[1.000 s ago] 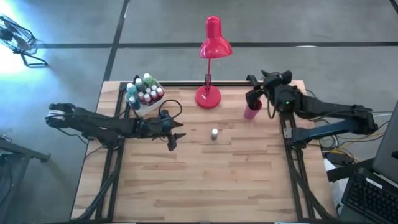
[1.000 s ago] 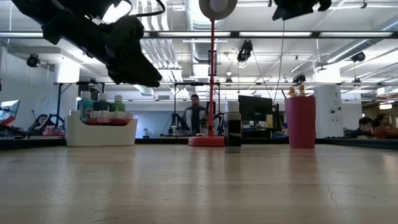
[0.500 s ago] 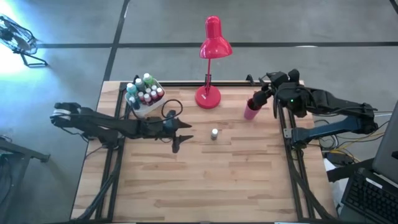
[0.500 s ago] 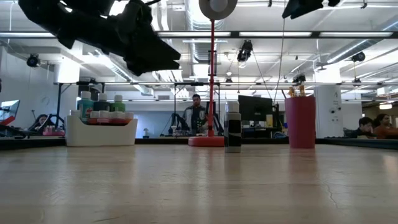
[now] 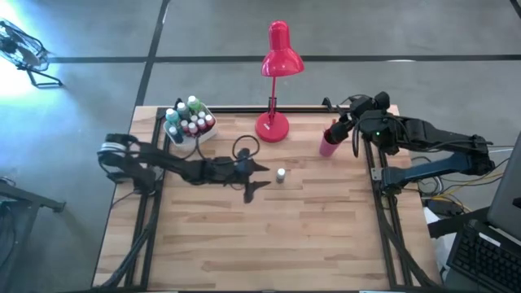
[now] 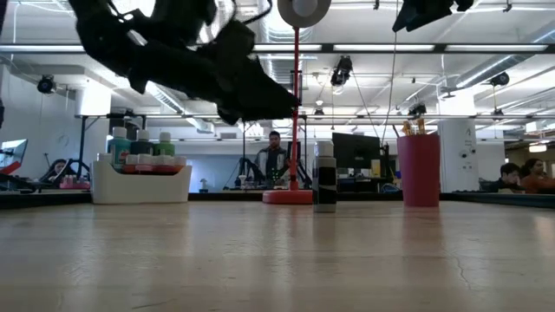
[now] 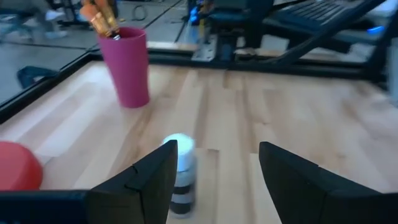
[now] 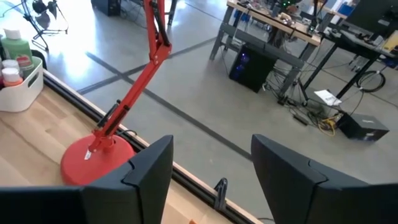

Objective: Pick & Place Paint Supplies
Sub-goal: Put the gray paint bottle into the white bin

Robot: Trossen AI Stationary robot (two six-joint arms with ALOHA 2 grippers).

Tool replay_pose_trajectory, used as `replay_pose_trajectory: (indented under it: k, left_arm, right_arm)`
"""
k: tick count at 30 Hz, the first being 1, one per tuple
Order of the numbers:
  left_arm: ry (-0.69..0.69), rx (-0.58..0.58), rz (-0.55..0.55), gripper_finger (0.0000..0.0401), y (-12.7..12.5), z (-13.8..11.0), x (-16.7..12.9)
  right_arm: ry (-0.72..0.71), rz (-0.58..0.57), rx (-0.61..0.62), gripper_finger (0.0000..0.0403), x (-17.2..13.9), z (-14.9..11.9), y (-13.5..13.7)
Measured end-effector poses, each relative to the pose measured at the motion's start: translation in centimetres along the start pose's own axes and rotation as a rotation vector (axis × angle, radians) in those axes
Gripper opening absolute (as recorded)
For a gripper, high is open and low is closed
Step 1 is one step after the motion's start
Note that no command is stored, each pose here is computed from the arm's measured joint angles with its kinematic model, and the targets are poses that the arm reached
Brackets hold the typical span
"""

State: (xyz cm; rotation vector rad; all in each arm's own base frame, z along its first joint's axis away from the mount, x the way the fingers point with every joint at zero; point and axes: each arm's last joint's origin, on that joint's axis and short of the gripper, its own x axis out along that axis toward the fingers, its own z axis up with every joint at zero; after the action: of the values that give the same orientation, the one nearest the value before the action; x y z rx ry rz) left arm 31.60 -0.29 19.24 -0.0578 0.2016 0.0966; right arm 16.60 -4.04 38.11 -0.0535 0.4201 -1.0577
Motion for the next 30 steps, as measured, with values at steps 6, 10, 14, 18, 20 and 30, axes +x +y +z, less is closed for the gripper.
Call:
replay_pose_trajectory:
  k: [6,10,14,18,20,30]
  left_arm:
    - [0.044,0.013,0.108,0.0232,0.5,-1.1,2.6]
    - [0.070,0.014,0.146,0.0232,0.9,-1.9,3.8]
    - [0.088,0.003,0.160,0.0232,1.3,-2.5,5.0]
    - [0.090,0.003,0.162,0.0232,1.3,-2.9,5.9]
    - [0.073,0.000,0.160,0.0232,1.3,-2.8,6.2]
    - [0.059,-0.006,0.133,0.0232,1.4,-2.5,6.5]
  right_arm:
    - [0.000,-0.006,-0.005,0.0217,0.0,0.0,0.0]
    - [0.003,-0.007,-0.021,0.0210,0.0,-0.1,0.0]
    - [0.003,-0.008,-0.028,0.0202,0.0,0.0,-0.1]
    - [0.003,-0.009,-0.028,0.0196,0.0,0.0,-0.1]
    - [0.003,-0.009,-0.028,0.0194,0.0,0.0,-0.1]
    - [0.002,-0.010,-0.026,0.0210,0.0,0.0,-0.1]
